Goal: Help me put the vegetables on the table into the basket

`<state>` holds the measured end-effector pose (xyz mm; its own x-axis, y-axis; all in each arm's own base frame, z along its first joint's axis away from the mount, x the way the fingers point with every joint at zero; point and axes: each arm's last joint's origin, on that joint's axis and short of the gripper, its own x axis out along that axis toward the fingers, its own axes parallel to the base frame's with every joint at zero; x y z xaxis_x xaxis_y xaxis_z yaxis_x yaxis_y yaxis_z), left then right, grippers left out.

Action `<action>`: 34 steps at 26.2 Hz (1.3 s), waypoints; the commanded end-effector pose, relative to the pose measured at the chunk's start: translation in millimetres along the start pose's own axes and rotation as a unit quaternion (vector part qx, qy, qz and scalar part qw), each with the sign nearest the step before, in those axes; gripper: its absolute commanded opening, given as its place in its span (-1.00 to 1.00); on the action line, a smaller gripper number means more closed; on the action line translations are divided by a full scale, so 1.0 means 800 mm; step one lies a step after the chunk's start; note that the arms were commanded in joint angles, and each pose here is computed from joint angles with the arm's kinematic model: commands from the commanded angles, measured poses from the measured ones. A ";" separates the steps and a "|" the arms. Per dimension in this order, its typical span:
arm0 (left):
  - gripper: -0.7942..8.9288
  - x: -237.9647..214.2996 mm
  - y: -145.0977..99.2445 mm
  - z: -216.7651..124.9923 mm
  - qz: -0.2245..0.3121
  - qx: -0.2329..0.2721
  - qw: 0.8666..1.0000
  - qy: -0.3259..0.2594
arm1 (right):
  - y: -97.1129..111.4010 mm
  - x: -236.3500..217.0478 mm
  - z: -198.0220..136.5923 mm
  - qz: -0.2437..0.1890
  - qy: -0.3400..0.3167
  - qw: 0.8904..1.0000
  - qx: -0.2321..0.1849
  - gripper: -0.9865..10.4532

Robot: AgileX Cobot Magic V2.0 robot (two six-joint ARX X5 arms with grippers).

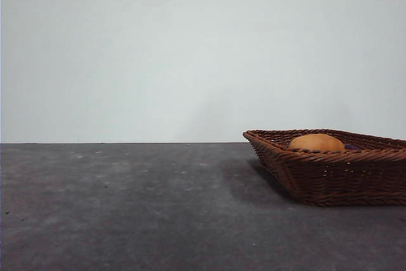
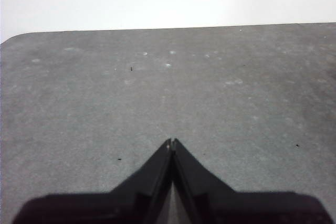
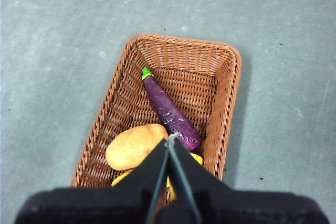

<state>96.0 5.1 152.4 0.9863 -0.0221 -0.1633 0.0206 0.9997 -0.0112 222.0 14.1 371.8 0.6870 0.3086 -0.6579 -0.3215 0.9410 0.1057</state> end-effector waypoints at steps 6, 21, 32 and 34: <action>-0.84 0.002 0.001 -0.004 0.003 -0.004 1.000 0.005 | 0.000 0.001 0.001 0.000 -0.001 1.000 -0.003 -0.83; -0.84 0.002 0.001 -0.004 0.003 -0.004 1.000 0.005 | 0.031 -0.070 -0.108 -0.083 -0.205 0.975 -0.026 -0.83; -0.84 0.002 0.001 -0.004 0.003 -0.004 1.000 0.005 | 0.026 0.000 -0.242 -0.087 -0.231 0.969 -0.005 -0.83; -0.84 0.002 0.001 -0.004 0.003 -0.004 1.000 0.005 | 0.024 0.010 -0.256 -0.089 -0.236 0.968 0.009 -0.83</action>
<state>96.4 5.2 151.8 0.9851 -0.0222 -0.1704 0.0205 0.9997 -0.0120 87.3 6.6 222.8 0.9519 0.1756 -0.2512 -0.1813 0.9834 0.0005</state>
